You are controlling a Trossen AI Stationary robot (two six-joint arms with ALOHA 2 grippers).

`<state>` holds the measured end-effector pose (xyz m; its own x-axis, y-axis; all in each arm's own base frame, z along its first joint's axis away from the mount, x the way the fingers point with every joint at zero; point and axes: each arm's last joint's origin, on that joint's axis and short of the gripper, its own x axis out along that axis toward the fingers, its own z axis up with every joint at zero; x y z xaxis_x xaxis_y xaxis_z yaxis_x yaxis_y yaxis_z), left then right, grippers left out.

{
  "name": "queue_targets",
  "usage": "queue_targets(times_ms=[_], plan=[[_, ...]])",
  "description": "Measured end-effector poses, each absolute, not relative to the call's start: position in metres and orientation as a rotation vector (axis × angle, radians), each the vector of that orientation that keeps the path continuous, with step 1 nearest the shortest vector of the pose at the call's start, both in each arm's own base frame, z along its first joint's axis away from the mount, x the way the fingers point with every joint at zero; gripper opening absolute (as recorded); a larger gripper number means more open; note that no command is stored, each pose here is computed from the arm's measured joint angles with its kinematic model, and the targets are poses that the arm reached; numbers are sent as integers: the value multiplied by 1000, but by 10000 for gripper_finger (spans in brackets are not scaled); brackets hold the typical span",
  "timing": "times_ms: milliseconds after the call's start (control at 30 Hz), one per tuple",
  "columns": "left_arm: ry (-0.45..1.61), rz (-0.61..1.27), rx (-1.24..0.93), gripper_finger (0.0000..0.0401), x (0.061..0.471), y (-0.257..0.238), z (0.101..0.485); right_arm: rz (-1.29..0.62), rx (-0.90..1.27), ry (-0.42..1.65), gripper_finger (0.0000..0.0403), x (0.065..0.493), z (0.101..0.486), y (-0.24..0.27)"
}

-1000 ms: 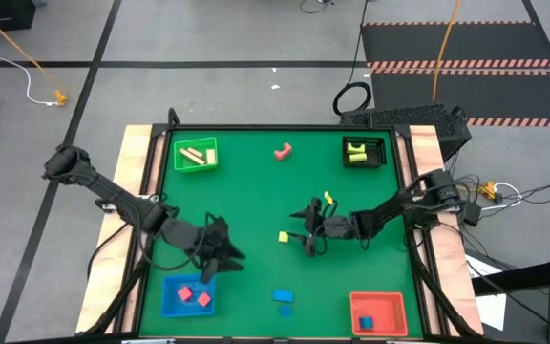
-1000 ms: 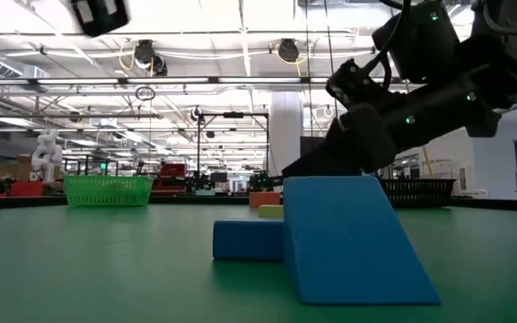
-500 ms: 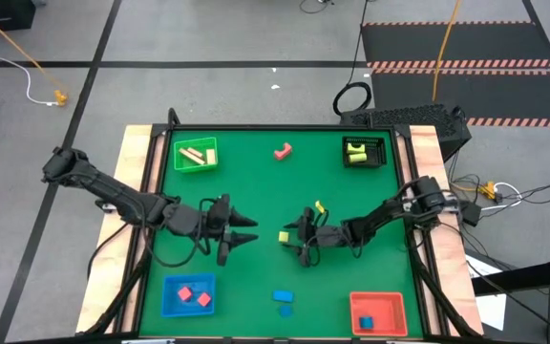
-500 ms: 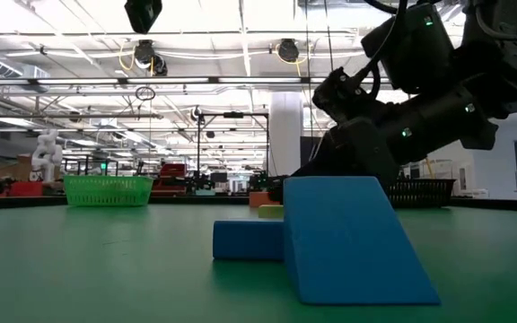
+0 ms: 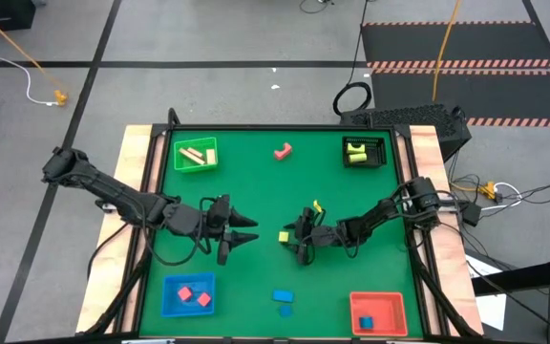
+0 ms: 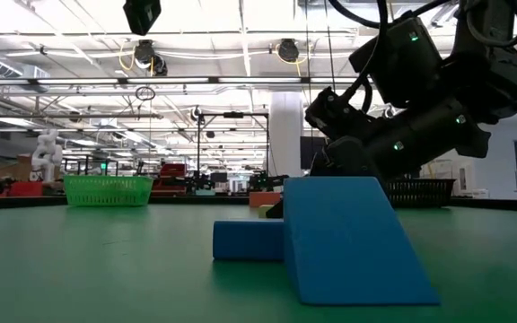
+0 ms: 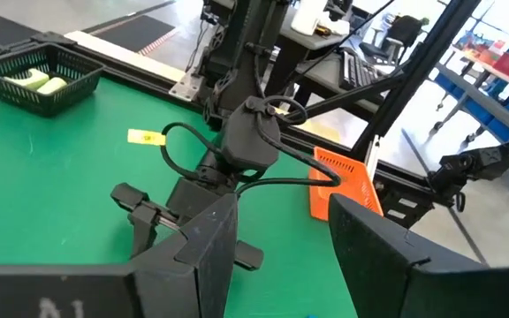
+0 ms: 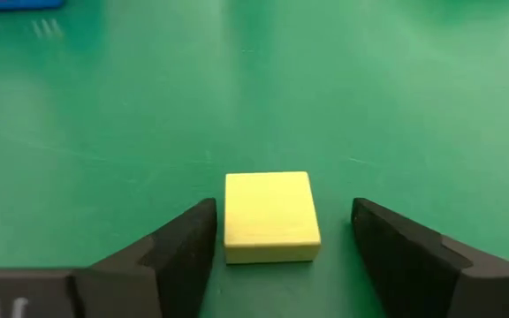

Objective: Sort & place blocks by color
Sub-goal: Put the green block into the black bin

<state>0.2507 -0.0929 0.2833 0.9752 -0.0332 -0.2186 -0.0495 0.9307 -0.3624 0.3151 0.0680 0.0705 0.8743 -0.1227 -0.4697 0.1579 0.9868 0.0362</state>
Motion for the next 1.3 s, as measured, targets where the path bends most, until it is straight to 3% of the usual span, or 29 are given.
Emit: queue_targets(times_ms=[300,533,933,1300], plan=[[224,12,-408,179,251,-93,283,-88,107,504,122,315,70,70],[222,22,-415,179,251,-93,283,-98,146,496,119,315,81,63],[194,149,-398,179,252,-86,283,-257,5,473,119,291,173,17],[239,363,-355,179,258,-57,272,-441,-56,467,119,250,224,-30]])
